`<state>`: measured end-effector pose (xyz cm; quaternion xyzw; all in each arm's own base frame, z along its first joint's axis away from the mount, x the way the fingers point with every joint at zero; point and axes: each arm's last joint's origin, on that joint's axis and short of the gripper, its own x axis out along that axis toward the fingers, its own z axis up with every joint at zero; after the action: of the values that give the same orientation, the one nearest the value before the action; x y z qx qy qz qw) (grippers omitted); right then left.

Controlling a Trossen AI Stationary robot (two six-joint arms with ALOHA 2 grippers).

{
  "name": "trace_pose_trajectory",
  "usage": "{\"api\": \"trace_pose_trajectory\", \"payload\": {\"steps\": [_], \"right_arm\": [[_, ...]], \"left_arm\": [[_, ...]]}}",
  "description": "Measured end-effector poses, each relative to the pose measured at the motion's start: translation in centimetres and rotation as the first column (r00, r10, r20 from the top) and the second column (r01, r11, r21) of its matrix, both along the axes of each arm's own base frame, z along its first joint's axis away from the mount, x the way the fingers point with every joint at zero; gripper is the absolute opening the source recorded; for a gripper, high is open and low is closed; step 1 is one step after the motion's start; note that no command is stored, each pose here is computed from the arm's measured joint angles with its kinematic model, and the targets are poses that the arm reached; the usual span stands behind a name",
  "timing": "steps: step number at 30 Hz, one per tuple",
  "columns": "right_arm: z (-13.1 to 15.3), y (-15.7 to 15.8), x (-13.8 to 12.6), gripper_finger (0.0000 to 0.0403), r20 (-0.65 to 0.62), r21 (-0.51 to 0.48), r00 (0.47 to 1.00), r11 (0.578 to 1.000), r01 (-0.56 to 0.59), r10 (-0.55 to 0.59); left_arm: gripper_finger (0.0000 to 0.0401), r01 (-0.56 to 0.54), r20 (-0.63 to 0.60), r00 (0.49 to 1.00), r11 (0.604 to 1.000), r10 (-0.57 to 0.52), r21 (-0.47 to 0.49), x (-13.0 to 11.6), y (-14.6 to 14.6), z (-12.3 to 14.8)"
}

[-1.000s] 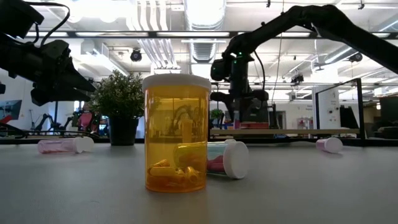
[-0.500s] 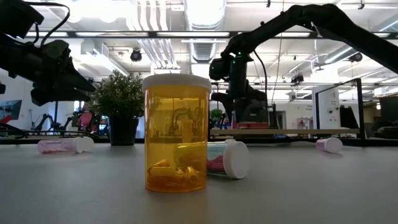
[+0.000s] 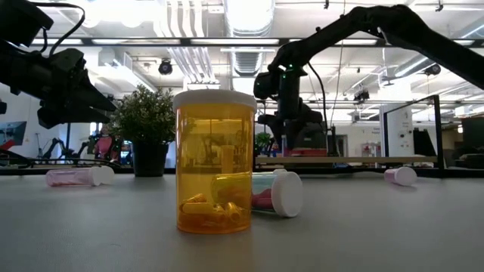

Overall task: Pick and place medicine bottles onto shelf by color
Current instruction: Put the top right blue pill bottle on the shelf, then put the middle pink pill bottle on the shelf

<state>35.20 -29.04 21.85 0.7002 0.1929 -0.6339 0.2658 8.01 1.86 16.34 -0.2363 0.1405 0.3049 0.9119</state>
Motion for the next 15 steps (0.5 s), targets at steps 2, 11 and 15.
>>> {"api": "trace_pose_trajectory", "payload": {"steps": [2,11,15], "right_arm": [[0.0,0.0,0.0,0.0168,0.000,-0.001,1.000,1.000,-0.007,0.007],[2.2,0.2,-0.9,0.0256,0.012,-0.037,0.999,0.999,-0.034,0.034],[5.2,0.7,-2.2,0.0279,-0.014,-0.130,0.996,0.988,-0.087,0.086]], "left_arm": [[0.0205,0.000,0.000,1.000,1.000,0.000,0.000,0.0,0.0,0.0],[0.0205,0.001,0.001,1.000,1.000,-0.001,0.000,0.0,0.0,0.0],[0.0205,0.000,0.000,1.000,1.000,0.000,0.000,0.0,0.0,0.0]]}}
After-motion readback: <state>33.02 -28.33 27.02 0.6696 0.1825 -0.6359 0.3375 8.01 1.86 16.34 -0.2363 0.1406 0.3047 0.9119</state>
